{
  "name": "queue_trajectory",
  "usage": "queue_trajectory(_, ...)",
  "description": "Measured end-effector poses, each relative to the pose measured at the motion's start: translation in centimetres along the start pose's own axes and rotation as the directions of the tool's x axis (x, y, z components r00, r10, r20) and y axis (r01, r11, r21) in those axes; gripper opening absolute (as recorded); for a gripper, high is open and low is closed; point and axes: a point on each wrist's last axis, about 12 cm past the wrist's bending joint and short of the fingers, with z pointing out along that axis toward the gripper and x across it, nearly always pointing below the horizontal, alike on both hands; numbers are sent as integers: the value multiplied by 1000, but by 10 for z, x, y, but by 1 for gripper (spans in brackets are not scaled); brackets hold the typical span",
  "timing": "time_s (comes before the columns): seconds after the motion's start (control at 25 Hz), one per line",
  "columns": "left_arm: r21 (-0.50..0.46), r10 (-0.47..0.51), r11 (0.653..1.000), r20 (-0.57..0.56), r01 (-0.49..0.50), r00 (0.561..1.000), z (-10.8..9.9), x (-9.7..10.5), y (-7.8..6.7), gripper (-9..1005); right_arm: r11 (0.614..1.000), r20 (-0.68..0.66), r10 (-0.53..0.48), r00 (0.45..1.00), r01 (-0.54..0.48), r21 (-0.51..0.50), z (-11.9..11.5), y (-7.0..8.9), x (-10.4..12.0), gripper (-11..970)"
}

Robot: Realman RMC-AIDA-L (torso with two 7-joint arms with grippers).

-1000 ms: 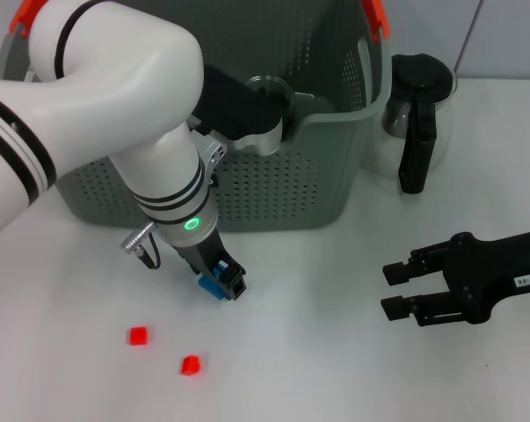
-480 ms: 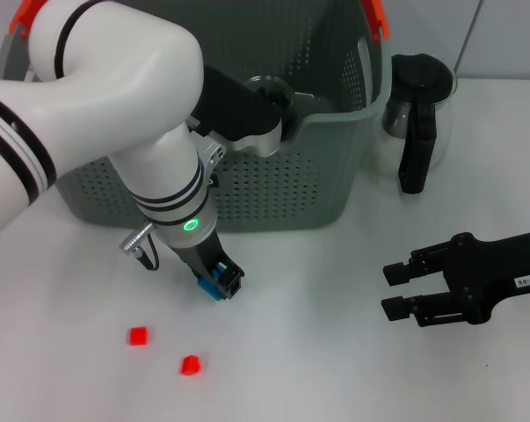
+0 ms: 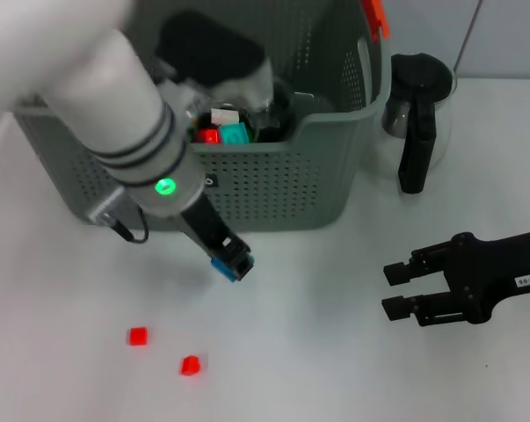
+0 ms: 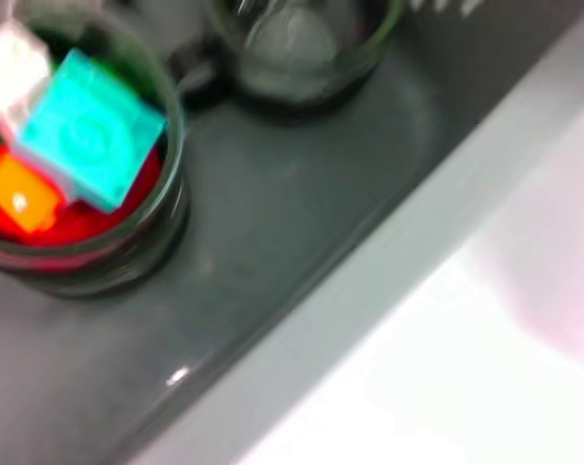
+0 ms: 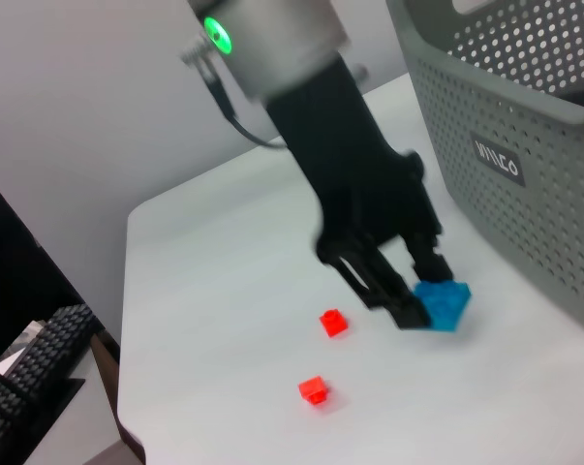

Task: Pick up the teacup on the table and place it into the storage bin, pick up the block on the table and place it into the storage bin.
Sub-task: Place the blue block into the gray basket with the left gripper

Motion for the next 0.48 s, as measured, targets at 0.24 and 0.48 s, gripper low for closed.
queue_trajectory(0.24, 221, -8, 975, 218, -41, 976, -58, 19, 21, 405, 1000, 0, -2, 1000, 2, 0, 1, 0, -2, 563)
queue_trajectory(0.48, 340, -55, 936, 400, -92, 915, -95, 38, 50, 405, 1000, 1, -2, 1000, 2, -2, 2, -1, -4, 563)
